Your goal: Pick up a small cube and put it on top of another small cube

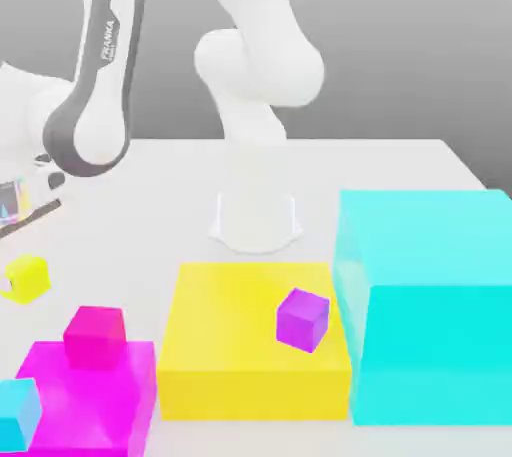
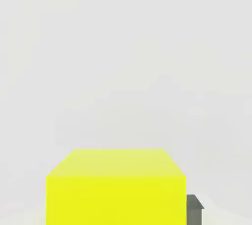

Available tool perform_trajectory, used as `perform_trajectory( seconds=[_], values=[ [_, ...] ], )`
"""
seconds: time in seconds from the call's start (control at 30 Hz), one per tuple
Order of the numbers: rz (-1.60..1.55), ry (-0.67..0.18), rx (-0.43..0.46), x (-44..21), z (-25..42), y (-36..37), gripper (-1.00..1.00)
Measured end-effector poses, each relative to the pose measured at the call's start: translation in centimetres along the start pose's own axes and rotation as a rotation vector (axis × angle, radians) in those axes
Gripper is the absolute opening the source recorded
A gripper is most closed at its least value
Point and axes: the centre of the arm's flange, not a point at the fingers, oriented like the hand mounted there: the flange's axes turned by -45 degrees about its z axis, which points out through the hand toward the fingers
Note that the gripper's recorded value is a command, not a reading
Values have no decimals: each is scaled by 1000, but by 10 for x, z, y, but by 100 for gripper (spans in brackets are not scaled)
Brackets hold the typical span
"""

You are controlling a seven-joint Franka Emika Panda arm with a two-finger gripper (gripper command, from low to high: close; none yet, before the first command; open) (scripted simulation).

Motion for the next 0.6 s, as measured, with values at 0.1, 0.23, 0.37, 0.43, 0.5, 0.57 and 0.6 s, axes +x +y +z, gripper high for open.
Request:
perform_trajectory(
  seconds=[0.1,0.23,0.37,0.43,0.5,0.57,0.6],
  values=[
    [-24,0,-1,-30,-20,-40,-100],
    [-52,1,1,-78,-51,-88,-100],
    [-75,0,5,-132,-86,-126,-100],
    [-78,1,6,-142,-67,-133,-100],
    [-80,1,6,-145,-38,-134,100],
    [-80,1,6,-145,-38,-134,100],
    [-80,1,6,-145,-38,-134,100]
  ],
)
